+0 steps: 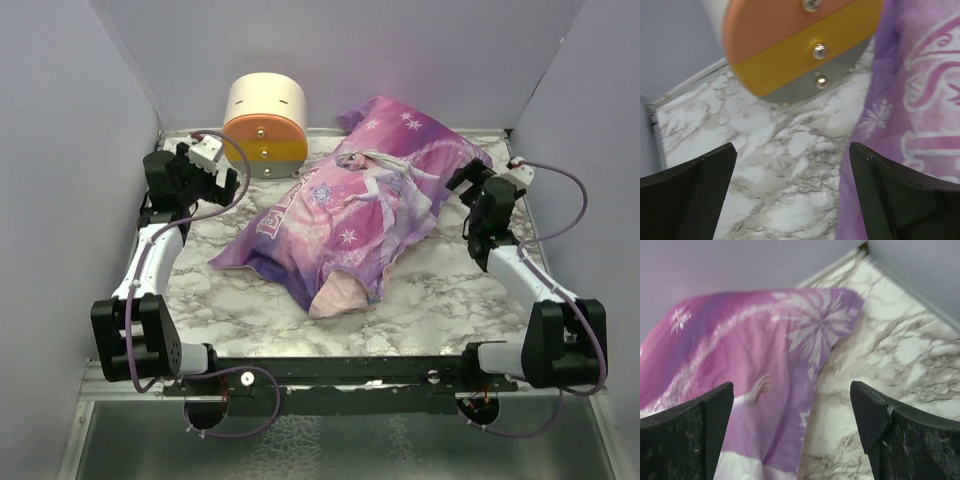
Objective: Remove the pillowcase from the pillow
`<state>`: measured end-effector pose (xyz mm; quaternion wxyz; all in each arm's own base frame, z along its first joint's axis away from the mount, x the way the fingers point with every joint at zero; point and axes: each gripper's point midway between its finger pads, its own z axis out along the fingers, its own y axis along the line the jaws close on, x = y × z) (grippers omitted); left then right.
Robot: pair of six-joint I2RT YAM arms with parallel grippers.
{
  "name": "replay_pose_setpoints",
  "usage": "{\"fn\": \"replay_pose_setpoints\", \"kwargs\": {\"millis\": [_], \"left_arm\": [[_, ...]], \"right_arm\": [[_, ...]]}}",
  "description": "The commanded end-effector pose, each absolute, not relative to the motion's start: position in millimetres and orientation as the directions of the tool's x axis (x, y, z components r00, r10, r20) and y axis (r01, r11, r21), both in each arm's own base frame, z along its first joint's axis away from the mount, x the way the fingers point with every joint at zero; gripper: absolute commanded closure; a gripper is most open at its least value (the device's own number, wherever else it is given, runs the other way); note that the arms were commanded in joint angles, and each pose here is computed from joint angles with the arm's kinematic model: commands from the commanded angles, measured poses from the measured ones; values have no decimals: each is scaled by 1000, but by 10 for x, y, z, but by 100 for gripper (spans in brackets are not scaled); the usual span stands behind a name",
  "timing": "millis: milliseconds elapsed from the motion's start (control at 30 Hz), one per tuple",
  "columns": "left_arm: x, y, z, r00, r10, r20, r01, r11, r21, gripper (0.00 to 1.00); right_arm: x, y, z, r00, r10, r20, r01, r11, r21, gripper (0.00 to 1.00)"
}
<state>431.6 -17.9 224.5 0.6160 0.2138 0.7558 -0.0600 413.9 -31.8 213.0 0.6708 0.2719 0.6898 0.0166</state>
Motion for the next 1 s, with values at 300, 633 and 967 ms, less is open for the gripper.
{"fn": "replay_pose_setpoints", "kwargs": {"millis": [300, 633, 967], "left_arm": [[2772, -2135, 1893, -125, 578, -807, 962, 270, 45, 1], [2033, -2916, 1863, -89, 646, -758, 994, 10, -109, 1], [1807, -3196, 1628, 14, 675, -738, 993, -94, -67, 16]], "right_arm": [[5086, 286, 1966, -376, 453, -808, 144, 890, 432, 0], [5276, 517, 1483, -515, 445, -732, 145, 888, 437, 11], [4836, 601, 1432, -457, 446, -770, 196, 895, 402, 59]]}}
